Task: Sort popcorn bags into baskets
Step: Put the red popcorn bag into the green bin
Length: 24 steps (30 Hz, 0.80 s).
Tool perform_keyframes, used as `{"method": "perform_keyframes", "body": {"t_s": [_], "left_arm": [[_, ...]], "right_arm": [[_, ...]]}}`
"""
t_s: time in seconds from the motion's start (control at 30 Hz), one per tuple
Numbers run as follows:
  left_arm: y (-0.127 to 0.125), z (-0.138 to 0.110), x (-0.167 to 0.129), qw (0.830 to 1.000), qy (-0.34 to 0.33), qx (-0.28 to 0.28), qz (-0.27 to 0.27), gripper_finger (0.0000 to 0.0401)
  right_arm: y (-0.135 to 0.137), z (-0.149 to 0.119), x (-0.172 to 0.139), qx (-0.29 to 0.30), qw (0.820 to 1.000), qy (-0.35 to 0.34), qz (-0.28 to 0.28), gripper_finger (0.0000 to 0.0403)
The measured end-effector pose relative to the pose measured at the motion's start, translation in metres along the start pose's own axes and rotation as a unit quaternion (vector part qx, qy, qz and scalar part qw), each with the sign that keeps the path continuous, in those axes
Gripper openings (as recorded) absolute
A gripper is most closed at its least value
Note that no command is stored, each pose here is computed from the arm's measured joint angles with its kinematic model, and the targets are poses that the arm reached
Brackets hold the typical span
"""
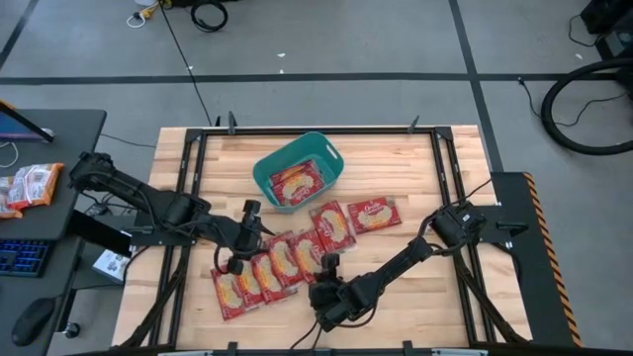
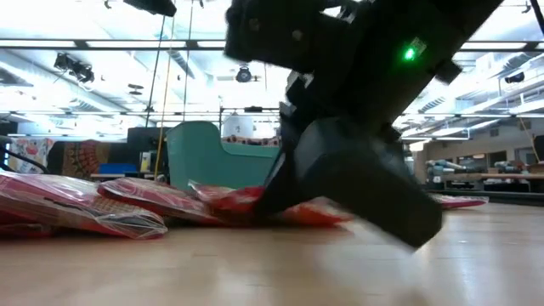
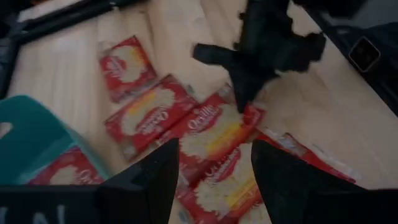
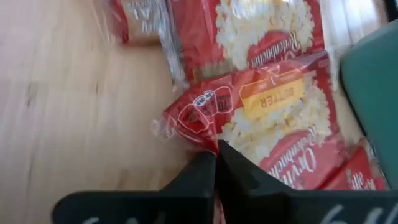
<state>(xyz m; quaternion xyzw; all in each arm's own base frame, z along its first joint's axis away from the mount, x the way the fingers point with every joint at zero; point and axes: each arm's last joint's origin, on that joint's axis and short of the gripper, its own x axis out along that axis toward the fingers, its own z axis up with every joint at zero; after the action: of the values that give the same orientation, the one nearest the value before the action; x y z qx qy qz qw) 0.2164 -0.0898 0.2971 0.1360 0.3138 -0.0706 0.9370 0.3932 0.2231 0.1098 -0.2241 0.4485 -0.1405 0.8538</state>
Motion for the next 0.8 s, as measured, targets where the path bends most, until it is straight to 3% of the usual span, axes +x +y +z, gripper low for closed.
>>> {"method": "perform_keyframes", "body": {"t_s": [0.23,0.47,0.6,0.8], "left_arm": [[-0.014,-0.006,0.031,0.998,0.05,0.033,-0.011,0.023],[-0.023,-0.006,0.062,0.997,0.055,0.044,-0.009,0.027],[-0.022,-0.006,0.062,0.997,0.058,0.044,0.02,0.0268],[-0.016,0.003,0.036,0.999,0.011,0.022,0.029,0.0249]], "right_arm": [[-0.031,0.017,-0.041,0.032,0.999,-0.009,0.033,0.0007],[-0.06,0.03,-0.078,0.064,0.996,-0.036,0.055,0.0005],[-0.076,0.032,-0.095,0.07,0.995,-0.042,0.055,0.0004],[-0.117,0.037,-0.117,0.105,0.992,-0.056,0.037,0.0002]]}}
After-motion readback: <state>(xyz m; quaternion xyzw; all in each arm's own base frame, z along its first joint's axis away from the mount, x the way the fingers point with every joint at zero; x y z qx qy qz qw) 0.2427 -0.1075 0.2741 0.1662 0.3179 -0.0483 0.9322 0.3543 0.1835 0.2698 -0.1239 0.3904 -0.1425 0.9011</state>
